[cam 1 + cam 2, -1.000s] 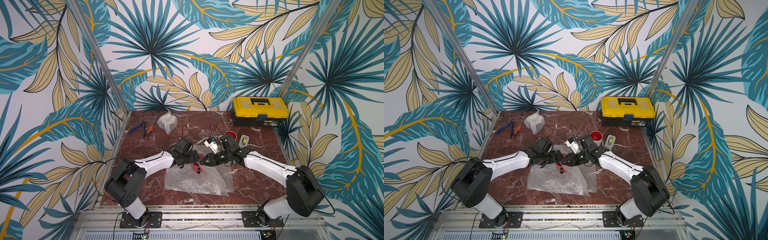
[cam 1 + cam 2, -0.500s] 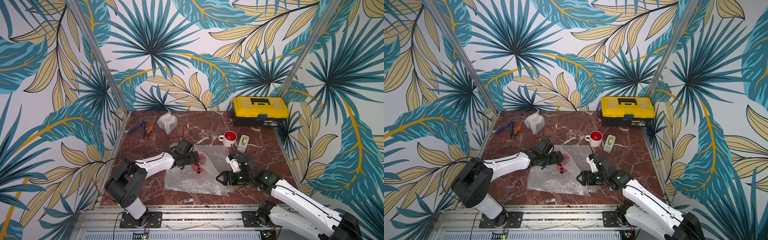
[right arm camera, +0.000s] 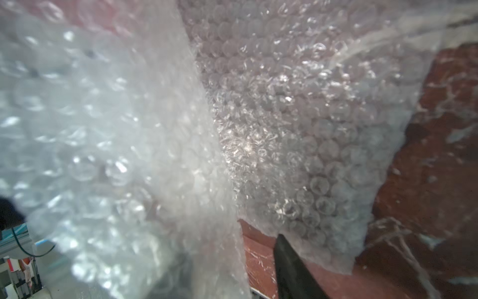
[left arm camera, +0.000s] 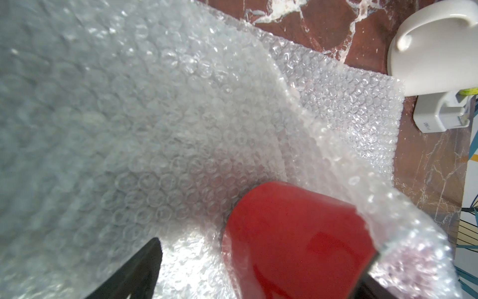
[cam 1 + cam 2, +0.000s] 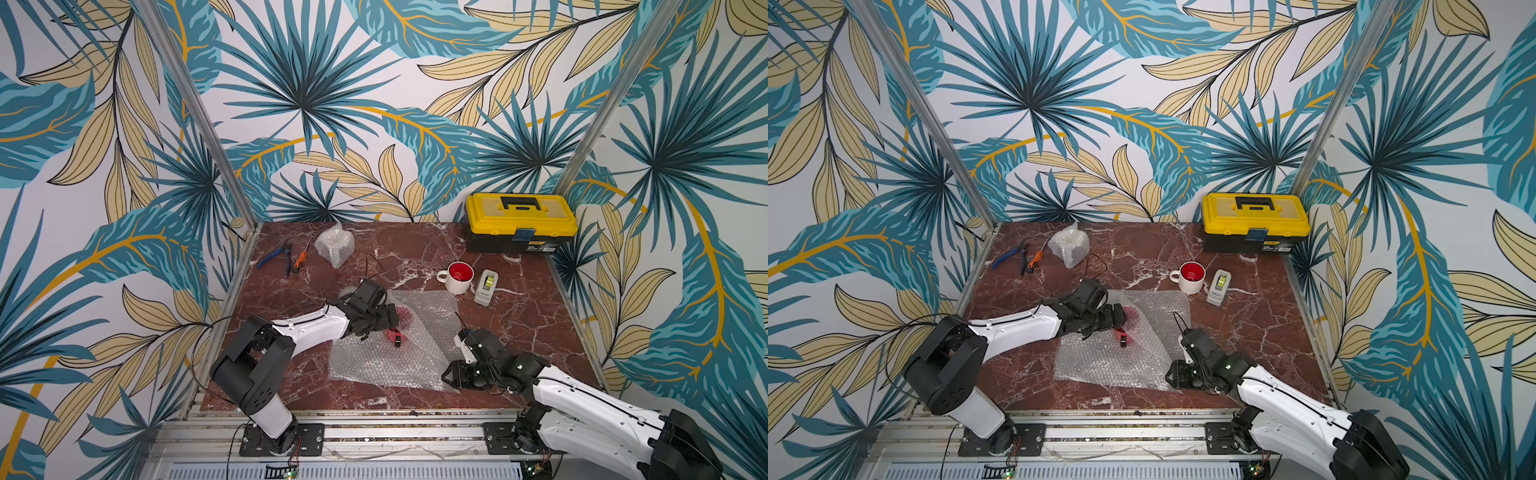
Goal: Wrap mugs in bubble wrap
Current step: Wrap the mug in bubble wrap.
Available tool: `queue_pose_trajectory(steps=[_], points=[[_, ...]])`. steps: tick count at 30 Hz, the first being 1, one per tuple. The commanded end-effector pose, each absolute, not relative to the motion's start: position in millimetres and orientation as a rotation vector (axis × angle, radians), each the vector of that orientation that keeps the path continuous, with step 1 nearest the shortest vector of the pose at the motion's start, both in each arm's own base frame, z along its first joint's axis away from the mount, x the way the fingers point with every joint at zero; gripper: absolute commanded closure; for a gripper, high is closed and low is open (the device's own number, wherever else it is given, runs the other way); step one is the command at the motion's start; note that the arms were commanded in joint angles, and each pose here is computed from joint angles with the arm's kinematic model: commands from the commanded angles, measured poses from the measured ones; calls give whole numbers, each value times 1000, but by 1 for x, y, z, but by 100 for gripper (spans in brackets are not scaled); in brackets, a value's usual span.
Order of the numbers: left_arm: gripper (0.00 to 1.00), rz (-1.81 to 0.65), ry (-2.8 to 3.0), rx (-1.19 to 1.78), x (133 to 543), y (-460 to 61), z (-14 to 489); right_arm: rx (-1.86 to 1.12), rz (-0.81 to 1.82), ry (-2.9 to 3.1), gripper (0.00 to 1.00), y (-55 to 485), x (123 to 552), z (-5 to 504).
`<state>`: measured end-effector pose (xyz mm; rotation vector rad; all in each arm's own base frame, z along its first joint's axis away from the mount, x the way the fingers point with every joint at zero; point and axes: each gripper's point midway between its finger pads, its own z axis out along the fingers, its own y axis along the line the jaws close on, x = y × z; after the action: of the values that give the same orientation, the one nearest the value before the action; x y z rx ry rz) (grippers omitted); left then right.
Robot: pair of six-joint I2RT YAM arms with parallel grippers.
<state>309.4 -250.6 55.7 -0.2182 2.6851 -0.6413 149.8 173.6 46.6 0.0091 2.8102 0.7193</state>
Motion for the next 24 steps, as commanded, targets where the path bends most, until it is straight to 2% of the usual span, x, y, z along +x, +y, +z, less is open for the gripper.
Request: queue_pose_trajectory(steps=[1, 4, 8, 18, 24], points=[[5, -585, 2736, -242, 301, -243, 36, 31, 734, 2754, 68, 177, 158, 51], [5, -581, 2743, -244, 300, -243, 34, 22, 736, 2715, 80, 178, 164, 63], [5, -585, 2742, -239, 300, -244, 35, 3, 748, 2664, 89, 184, 174, 81], [4, -576, 2751, -238, 300, -243, 31, -101, 769, 2548, 92, 211, 209, 126], [4, -573, 2752, -240, 300, -243, 30, -193, 832, 2481, 92, 246, 238, 150]])
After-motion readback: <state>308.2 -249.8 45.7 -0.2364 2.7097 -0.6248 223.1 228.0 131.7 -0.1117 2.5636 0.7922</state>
